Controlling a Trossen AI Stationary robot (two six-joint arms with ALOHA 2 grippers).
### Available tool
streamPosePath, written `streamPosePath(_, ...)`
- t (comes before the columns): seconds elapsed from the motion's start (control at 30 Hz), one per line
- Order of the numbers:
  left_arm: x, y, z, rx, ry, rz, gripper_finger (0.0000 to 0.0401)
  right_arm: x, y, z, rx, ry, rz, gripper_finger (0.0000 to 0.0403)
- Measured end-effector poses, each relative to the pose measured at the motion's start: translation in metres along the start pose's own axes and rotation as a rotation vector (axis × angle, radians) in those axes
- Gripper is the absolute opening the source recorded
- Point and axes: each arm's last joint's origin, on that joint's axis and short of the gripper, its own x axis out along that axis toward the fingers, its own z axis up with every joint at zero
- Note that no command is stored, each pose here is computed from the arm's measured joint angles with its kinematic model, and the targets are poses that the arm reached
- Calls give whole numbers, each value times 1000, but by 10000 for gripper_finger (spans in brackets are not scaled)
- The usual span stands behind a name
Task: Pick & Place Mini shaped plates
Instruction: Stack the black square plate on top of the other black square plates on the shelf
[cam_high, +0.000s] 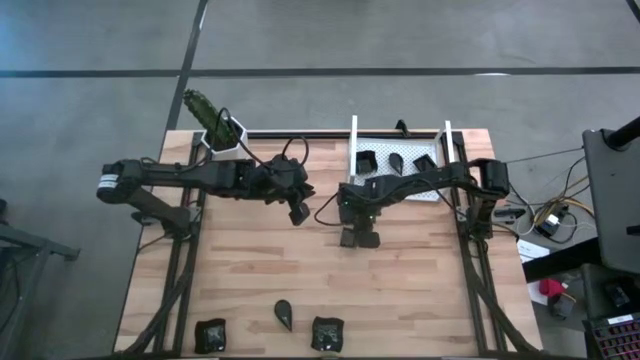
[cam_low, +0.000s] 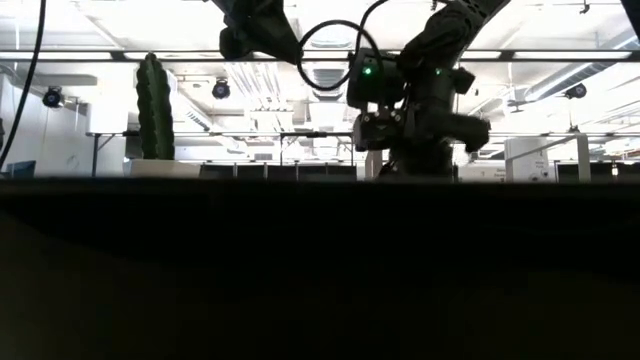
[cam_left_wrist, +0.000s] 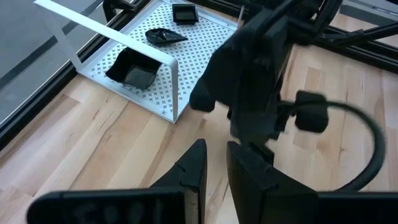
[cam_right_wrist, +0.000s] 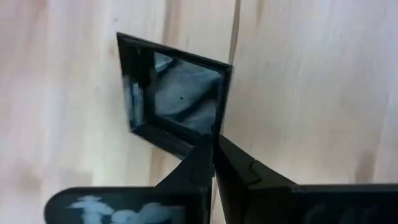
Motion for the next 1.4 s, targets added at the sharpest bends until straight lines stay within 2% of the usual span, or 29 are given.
streamPosePath(0.23,0,0,0,2,1,0,55,-45,13,-10,33,34,-11,8)
streamPosePath(0.43,0,0,0,4,1,0,55,-97,15,-26,161,-28,-144,8)
streamPosePath(0.57,0,0,0,13,-2,-1,55,-132,8,-43,274,-66,-248,8)
streamPosePath(0.67,0,0,0,16,-3,-1,55,-156,-1,-57,308,-67,-325,8)
streamPosePath(0.83,0,0,1,17,-5,-2,55,-189,-27,-77,382,-60,-386,8)
streamPosePath(1.13,0,0,1,15,-6,-2,55,-207,-93,-113,658,-13,-461,8)
streamPosePath(1.4,0,1,1,13,-16,29,55,-198,-130,-129,802,229,-573,8)
